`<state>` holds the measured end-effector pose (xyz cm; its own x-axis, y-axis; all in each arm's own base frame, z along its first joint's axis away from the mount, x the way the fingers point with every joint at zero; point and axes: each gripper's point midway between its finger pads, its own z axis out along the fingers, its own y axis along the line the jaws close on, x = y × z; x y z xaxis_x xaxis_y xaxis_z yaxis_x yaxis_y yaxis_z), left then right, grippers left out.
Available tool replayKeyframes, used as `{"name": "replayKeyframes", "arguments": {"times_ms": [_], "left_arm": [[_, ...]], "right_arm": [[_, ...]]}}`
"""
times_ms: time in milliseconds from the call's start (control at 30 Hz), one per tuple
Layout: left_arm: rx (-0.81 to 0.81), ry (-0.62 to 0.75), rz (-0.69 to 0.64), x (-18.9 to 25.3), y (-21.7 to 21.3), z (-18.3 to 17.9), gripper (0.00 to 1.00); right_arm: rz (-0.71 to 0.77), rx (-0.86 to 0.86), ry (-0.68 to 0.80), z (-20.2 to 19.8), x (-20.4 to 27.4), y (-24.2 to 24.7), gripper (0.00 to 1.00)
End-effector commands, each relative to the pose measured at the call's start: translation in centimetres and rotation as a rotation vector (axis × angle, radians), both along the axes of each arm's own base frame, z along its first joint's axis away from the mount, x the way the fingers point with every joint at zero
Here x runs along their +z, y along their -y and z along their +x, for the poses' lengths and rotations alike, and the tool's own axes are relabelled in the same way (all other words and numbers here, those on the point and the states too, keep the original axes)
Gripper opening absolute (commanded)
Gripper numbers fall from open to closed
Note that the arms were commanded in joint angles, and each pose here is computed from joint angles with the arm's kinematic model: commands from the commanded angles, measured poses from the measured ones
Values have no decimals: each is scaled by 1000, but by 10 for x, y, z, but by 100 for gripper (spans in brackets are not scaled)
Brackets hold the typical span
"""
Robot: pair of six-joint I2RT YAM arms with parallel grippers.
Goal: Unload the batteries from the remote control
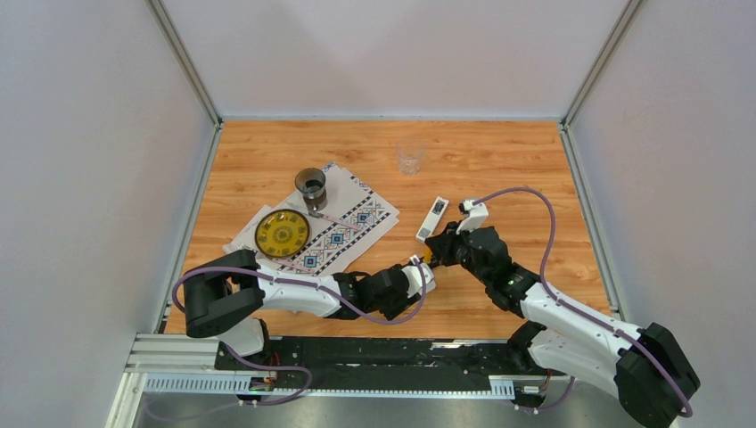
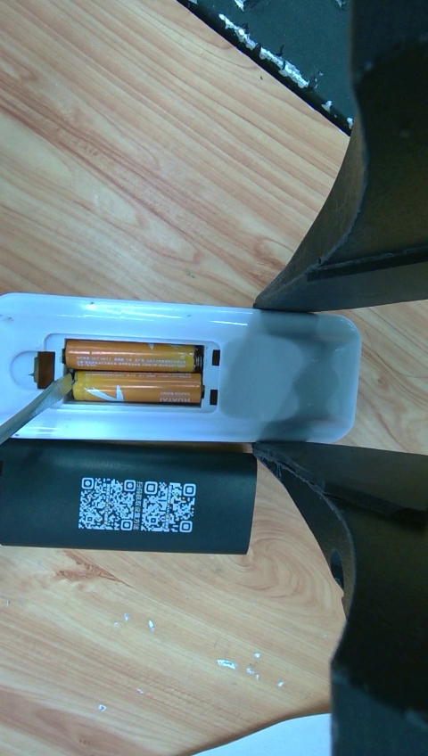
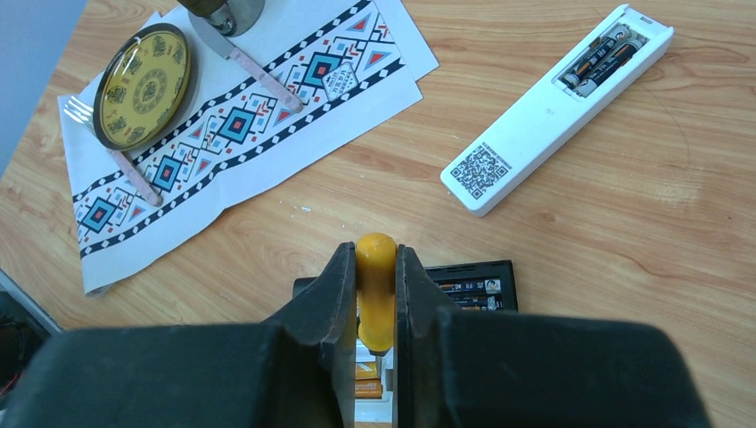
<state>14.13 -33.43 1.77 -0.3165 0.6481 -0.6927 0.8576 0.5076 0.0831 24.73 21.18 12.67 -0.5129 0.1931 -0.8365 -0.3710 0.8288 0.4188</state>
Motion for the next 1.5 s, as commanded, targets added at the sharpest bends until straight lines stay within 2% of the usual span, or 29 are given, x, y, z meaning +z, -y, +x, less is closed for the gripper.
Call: {"name": "replayKeyframes", "arguments": {"times_ms": [0,400,633,867,1100,1267,1467], "left_arm": [[-19,-59,195,-39,-38,-13,24],[-12,-53,188,-37,-39,-12,17],[-6,-54,185,-37,-39,-12,0],[-4,-56,178,-37,-37,-12,0],[2,-56,177,-38,-38,-11,0],[3,-55,178,-38,-39,-11,0],[15,-52,182,-39,-41,-11,0]], "right_arm": [[9,-39,17,7,3,-1,0],[44,-9,-41,-3,-8,-10,0],[105,23,-74,-13,-12,-19,0],[206,36,-118,-19,-6,-28,0],[282,26,-106,-21,15,-27,0],[344,81,-95,-30,36,-34,0],[371,100,-94,-33,42,-36,0]]}}
